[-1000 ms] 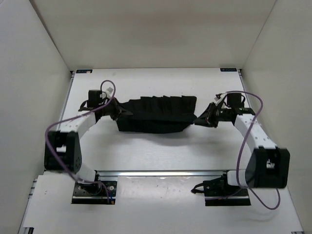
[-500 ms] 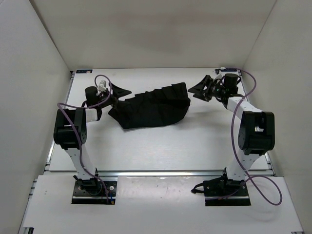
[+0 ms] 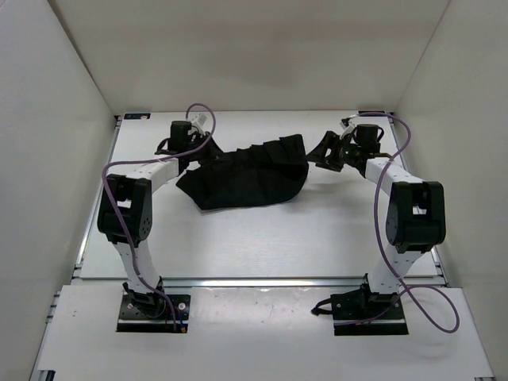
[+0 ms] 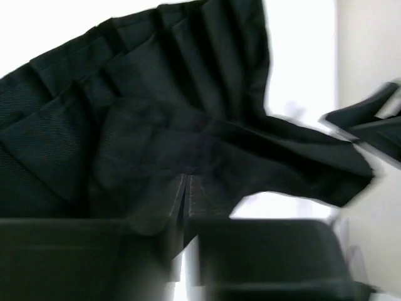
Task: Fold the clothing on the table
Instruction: Fold the skirt
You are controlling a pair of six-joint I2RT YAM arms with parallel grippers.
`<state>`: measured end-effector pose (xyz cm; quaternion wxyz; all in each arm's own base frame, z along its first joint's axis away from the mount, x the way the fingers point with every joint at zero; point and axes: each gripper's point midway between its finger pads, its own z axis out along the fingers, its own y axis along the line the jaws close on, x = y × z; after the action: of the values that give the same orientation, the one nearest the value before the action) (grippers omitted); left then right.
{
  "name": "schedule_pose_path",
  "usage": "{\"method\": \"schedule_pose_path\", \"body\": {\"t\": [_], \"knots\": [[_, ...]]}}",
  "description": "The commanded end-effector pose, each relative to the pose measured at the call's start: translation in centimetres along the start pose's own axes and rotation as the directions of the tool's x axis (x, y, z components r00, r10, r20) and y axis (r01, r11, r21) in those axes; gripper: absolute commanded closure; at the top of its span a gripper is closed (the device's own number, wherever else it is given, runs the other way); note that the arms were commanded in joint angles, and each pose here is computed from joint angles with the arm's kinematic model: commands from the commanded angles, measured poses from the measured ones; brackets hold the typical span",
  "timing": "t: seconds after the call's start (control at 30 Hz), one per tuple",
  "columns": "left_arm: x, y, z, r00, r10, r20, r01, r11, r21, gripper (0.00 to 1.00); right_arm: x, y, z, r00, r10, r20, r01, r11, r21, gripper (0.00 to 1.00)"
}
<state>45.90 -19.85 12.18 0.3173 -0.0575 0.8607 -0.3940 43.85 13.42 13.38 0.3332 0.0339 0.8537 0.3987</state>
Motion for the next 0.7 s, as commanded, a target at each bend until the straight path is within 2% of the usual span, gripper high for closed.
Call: {"method": "schedule_pose_path", "body": {"t": [0.0,0.07,0.17,0.27,0.43,0.5,0.67], "knots": [[0.3,1.4,-0.5,0.991,0.133,0.014,-0.129,0.979,-0.158,0.94,-1.5,1.8,-1.0,0.994,-0.101,0.050,0.101,0.995,0.000,0.37],[-0.3,2.5,-0.9,0.969,0.241,0.044,-0.225,0.946,-0.232,0.55,-1.3,1.3,-1.0,0.996,-0.082,0.039,0.082,0.997,0.007,0.38],[0.1,2.8,-0.6,0.942,0.333,0.044,-0.308,0.910,-0.279,0.39,-1.1,1.2,-1.0,0.996,-0.077,0.034,0.077,0.997,0.004,0.38],[0.0,2.5,-0.4,0.915,0.399,0.055,-0.364,0.879,-0.309,0.35,-0.7,1.3,-0.7,0.997,-0.076,0.020,0.076,0.997,-0.006,0.38],[0.4,2.8,0.5,0.881,0.471,0.043,-0.427,0.831,-0.355,0.34,-0.7,0.9,-0.6,0.998,-0.063,0.020,0.063,0.998,-0.011,0.38],[-0.5,1.9,0.7,0.855,0.511,0.089,-0.453,0.819,-0.353,0.35,-0.2,0.4,-0.3,0.999,-0.052,0.007,0.052,0.999,-0.005,0.39],[0.6,1.8,2.2,0.810,0.584,0.048,-0.525,0.760,-0.382,0.35,-0.5,0.6,-0.4,0.999,-0.051,0.013,0.052,0.999,-0.015,0.38]]}}
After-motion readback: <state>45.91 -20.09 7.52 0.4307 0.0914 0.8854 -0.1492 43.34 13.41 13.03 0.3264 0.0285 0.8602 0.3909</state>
